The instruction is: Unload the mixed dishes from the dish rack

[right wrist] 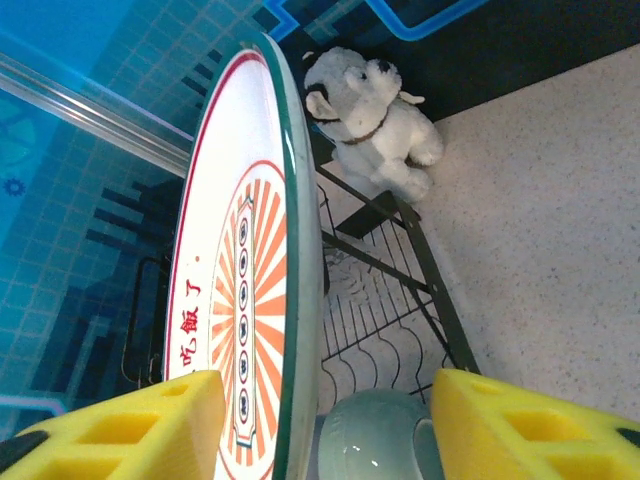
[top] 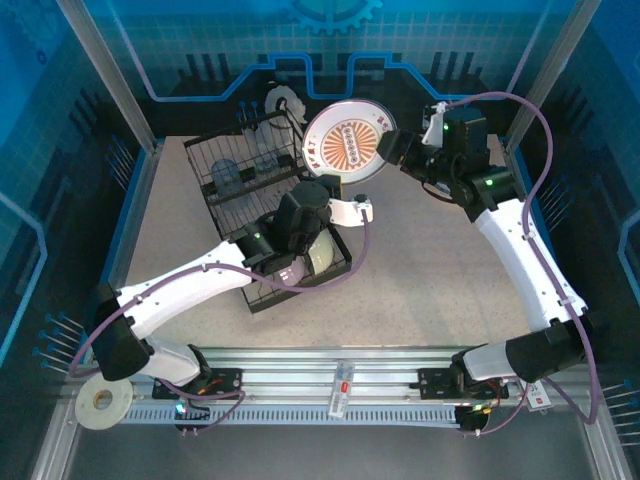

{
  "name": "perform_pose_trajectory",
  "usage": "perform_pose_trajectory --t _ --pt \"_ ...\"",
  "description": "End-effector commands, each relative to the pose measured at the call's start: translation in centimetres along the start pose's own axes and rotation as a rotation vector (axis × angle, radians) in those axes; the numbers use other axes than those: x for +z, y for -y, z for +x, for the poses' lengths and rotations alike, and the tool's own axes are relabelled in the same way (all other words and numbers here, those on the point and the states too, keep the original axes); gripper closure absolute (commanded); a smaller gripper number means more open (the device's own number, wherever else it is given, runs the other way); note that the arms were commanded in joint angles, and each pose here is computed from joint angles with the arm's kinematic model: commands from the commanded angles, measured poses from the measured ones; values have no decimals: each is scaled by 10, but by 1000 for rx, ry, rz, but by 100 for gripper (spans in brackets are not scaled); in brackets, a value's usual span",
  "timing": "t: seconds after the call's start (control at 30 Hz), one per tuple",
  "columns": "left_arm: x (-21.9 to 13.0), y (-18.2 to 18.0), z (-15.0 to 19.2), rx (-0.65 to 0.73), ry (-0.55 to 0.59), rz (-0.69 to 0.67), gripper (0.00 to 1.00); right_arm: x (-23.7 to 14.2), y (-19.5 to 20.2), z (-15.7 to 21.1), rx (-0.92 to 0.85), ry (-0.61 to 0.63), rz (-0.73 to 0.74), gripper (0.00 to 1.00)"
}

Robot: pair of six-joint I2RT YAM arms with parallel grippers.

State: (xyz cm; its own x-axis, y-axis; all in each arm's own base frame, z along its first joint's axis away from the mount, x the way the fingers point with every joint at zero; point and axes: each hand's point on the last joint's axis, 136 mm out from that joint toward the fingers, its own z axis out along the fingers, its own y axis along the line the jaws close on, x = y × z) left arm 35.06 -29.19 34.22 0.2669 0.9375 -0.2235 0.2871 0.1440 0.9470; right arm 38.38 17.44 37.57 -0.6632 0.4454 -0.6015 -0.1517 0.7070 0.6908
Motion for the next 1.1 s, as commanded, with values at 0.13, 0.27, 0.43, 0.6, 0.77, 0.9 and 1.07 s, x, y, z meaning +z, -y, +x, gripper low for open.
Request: perform_pose_trajectory --t 0.13,0.27,0.43,0.6,0.77,0.9,1.07 --pt "-2 -13 -2 -15 -6 -67 100 -6 -8 -1 -9 11 11 54" --pt "-2 -13 -2 -15 -9 -67 100 -4 -8 1 -1 0 13 59" --pt "-1 -12 -2 -18 -12 -66 100 -4 -8 2 11 -4 14 67" --pt "-1 -11 -2 -17 -13 -65 100 -3 -6 2 22 -5 21 75" --pt "0 -11 -2 -22 -11 -68 100 0 -5 4 32 -13 22 86" --pt "1 -11 -4 -23 -6 -68 100 2 -4 5 35 -17 24 97" --pt "1 -12 -5 -37 2 -70 97 4 -2 4 36 -21 22 100"
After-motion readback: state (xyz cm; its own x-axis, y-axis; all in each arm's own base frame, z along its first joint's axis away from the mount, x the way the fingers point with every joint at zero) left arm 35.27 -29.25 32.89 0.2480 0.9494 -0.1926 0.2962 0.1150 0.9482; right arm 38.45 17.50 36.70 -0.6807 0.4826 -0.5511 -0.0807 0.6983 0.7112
